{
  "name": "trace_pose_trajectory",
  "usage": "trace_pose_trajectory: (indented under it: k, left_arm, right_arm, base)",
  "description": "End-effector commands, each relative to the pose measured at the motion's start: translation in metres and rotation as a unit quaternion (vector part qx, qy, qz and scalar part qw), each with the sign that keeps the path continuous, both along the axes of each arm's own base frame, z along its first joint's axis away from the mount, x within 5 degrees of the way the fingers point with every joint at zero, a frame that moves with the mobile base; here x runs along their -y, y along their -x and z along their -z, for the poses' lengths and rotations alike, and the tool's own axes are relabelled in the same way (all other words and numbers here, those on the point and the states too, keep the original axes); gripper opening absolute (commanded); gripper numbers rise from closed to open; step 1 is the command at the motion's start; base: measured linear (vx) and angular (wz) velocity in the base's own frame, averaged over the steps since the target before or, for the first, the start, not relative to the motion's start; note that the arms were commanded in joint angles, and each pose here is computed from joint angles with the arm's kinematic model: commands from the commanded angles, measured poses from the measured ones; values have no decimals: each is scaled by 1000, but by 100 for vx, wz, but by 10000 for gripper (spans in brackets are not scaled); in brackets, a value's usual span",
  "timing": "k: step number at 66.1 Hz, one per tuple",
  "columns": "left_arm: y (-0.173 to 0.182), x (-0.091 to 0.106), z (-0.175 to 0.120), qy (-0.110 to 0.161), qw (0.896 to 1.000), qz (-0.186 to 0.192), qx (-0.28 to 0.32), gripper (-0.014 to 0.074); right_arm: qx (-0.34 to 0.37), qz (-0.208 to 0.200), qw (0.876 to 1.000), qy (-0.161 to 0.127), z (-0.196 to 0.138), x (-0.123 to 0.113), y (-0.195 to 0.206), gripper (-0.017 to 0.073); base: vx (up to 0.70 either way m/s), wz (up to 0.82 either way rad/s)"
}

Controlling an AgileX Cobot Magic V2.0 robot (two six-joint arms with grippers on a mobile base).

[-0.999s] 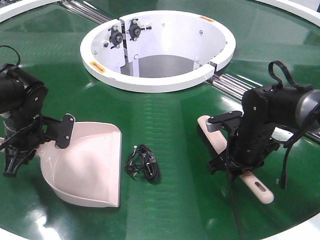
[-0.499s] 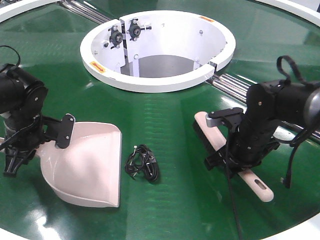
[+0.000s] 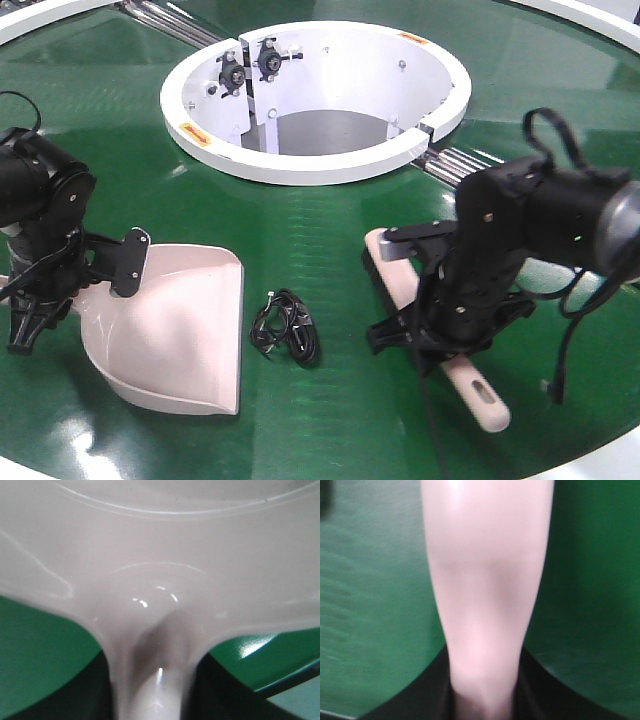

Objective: Clean and inspect green conveyor with broom and dustpan
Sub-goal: 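Sweep the black cable into the dustpan with the brush in the right gripper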

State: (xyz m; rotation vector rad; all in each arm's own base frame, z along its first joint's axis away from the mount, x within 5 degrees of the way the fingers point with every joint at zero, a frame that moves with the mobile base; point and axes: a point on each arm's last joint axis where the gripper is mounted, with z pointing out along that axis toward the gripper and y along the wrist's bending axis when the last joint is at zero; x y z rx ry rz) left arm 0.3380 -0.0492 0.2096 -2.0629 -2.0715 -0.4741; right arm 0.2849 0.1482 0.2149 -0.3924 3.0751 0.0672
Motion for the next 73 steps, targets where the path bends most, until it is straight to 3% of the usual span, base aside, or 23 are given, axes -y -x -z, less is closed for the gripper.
trace_pose_trajectory:
  k: [1, 13, 24, 30, 53, 73]
  left_arm:
    - [5, 2, -21, -7, 1000, 18, 9, -6]
    - [5, 2, -21, -7, 1000, 18, 9, -6]
    - [5, 2, -21, -7, 1000, 18, 9, -6]
    - [5, 2, -21, -7, 1000, 18, 9, -6]
    - [5, 2, -21, -7, 1000, 18, 9, -6]
    - [5, 2, -21, -7, 1000, 18, 9, -6]
  right_arm:
    - [15, 11, 1000, -1, -16, -11, -1, -4]
    - [-19, -4, 1000, 21, -17, -37, -4, -4]
    - [-42, 6, 998, 41, -13, -57, -10, -4]
    - [-48, 11, 998, 36, -8, -68, -11, -4]
    - [-49, -39, 998, 3, 1, -132, -8, -4]
    - [-27, -111, 989, -96, -22, -198, -4, -4]
  base:
    - [0, 0]
    - [0, 0]
    - [0, 0]
    - [0, 0]
    - [0, 0]
    - [0, 0]
